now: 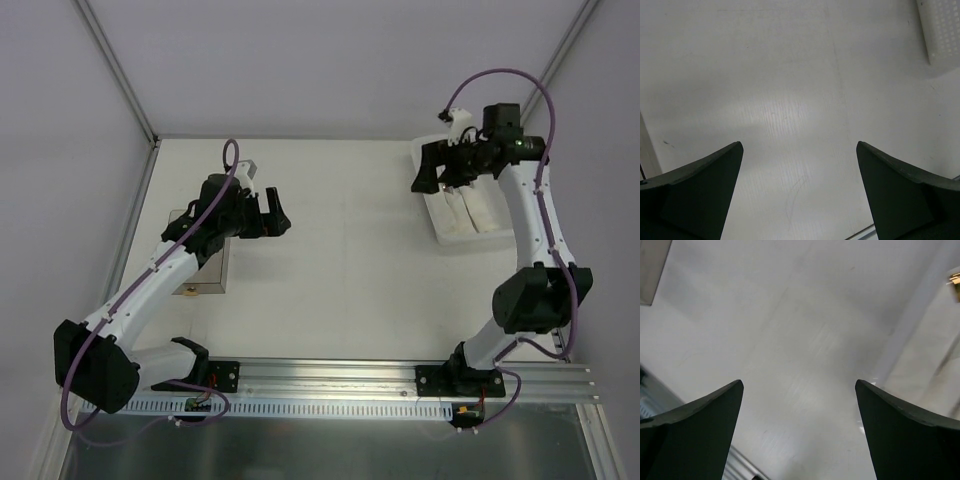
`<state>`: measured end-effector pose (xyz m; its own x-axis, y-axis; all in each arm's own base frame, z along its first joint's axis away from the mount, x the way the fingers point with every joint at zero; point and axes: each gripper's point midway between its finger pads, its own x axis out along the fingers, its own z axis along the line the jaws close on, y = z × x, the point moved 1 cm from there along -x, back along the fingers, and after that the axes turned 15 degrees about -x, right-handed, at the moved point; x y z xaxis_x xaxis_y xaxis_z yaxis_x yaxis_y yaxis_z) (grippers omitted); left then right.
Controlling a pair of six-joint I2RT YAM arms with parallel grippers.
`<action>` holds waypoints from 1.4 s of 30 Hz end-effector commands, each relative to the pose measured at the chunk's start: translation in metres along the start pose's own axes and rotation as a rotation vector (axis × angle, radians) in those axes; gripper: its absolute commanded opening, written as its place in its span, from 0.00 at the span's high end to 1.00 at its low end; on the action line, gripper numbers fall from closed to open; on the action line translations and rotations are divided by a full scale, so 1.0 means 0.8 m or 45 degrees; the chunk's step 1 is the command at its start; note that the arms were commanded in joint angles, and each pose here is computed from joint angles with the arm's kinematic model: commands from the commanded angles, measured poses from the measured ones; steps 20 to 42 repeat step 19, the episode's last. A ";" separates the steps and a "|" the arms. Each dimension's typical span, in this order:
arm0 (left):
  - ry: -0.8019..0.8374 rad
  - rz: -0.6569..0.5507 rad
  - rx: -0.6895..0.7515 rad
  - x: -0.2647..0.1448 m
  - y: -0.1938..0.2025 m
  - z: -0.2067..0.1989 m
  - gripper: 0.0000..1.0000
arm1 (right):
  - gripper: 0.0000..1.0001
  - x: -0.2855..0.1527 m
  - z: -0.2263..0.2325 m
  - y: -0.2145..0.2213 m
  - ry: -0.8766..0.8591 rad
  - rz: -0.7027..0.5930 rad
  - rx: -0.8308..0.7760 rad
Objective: Place the utensils on the paper napkin and roll it up
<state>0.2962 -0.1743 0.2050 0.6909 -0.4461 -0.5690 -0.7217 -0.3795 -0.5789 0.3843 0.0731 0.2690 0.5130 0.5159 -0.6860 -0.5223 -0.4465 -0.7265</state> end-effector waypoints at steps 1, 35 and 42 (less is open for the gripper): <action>-0.072 0.014 0.009 -0.005 0.008 0.019 0.01 | 0.01 0.016 0.081 0.003 -0.155 -0.078 0.081; -0.157 0.083 -0.063 0.000 0.068 0.071 0.01 | 0.01 0.105 0.189 0.133 -0.204 0.036 -0.071; -0.157 0.083 -0.063 0.000 0.068 0.071 0.01 | 0.01 0.105 0.189 0.133 -0.204 0.036 -0.071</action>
